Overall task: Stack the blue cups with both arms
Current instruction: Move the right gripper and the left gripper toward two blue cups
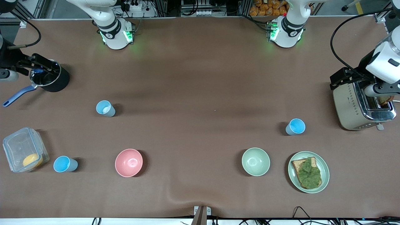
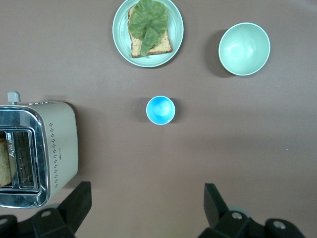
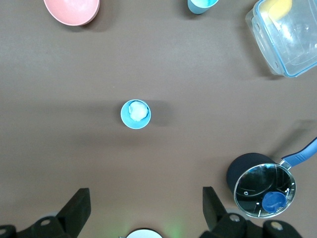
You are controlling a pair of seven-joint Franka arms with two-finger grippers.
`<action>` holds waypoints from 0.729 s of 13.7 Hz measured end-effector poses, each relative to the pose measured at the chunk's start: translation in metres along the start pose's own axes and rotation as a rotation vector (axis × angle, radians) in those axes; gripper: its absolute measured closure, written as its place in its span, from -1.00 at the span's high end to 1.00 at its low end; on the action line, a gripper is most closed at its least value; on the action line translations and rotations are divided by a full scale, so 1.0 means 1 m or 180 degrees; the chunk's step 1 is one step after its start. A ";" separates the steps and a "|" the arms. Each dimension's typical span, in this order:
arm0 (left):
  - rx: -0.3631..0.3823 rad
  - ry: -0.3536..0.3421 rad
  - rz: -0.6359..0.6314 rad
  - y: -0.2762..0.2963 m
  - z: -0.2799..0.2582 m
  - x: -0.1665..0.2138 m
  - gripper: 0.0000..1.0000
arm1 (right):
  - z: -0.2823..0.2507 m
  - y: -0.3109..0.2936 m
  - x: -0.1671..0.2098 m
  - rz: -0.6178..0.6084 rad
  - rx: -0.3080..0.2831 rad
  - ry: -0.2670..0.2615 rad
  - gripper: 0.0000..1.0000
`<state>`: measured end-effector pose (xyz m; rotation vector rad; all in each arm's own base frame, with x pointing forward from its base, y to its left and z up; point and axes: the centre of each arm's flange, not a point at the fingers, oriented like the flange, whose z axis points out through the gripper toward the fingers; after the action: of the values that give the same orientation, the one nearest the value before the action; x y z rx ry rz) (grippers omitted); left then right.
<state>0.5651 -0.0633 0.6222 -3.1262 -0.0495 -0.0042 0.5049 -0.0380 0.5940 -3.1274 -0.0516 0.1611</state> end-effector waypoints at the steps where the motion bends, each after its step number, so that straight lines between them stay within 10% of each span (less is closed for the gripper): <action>1: 0.0000 0.0000 -0.0002 0.000 0.000 0.000 1.00 | 0.000 0.000 0.000 0.0001 0.0000 -0.0001 1.00; 10: 0.0009 -0.0064 -0.0085 -0.017 0.006 0.002 1.00 | 0.002 0.000 0.001 0.0002 0.0002 -0.0013 1.00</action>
<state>0.5665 -0.0462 0.6162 -3.1227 -0.0911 0.0270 0.5060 -0.0384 0.5918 -3.1264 -0.0508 0.1677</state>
